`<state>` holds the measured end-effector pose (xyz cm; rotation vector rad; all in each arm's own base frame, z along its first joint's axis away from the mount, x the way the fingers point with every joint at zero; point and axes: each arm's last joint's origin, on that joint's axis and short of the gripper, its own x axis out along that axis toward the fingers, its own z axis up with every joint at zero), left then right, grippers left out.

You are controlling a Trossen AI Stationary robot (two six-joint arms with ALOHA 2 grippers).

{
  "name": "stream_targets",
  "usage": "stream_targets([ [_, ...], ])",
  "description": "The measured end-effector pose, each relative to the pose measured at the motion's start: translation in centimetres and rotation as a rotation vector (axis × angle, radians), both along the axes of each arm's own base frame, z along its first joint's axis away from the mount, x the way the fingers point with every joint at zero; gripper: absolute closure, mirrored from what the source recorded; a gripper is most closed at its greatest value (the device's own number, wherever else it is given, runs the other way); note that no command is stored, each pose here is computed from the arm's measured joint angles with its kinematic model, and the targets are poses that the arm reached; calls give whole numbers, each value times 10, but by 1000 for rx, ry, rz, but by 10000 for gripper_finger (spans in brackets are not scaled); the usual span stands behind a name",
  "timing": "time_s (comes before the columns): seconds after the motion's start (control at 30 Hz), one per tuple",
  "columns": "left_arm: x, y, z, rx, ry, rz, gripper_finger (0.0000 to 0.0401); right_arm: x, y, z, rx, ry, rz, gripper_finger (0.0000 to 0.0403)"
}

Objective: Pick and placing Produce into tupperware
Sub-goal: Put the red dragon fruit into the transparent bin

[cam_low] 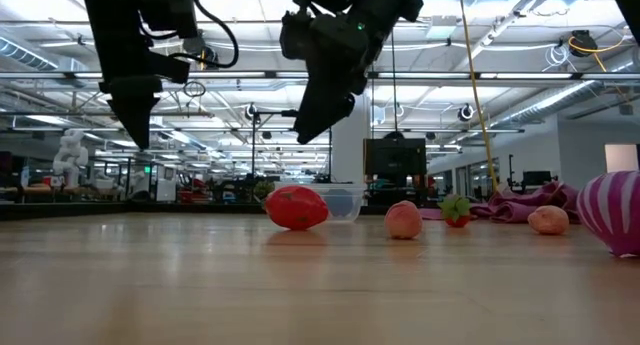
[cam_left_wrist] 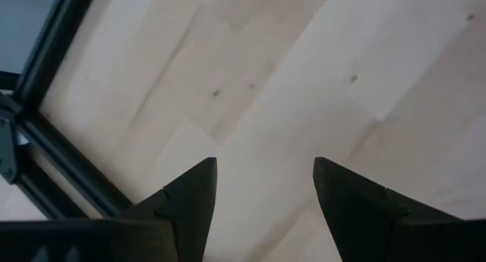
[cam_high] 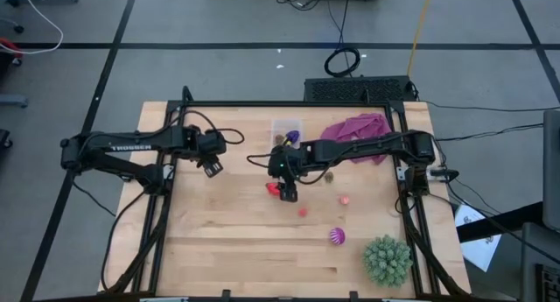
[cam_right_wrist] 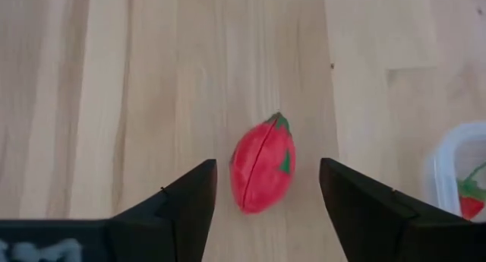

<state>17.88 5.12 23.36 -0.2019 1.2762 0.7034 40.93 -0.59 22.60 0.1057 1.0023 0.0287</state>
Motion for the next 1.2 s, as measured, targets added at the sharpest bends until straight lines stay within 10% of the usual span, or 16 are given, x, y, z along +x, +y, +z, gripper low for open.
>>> stream_targets([
  [1.2, -1, 3, 0, 6, 8, -6, 176, 21, -9, -63, 84, 93, -10, 127],
])
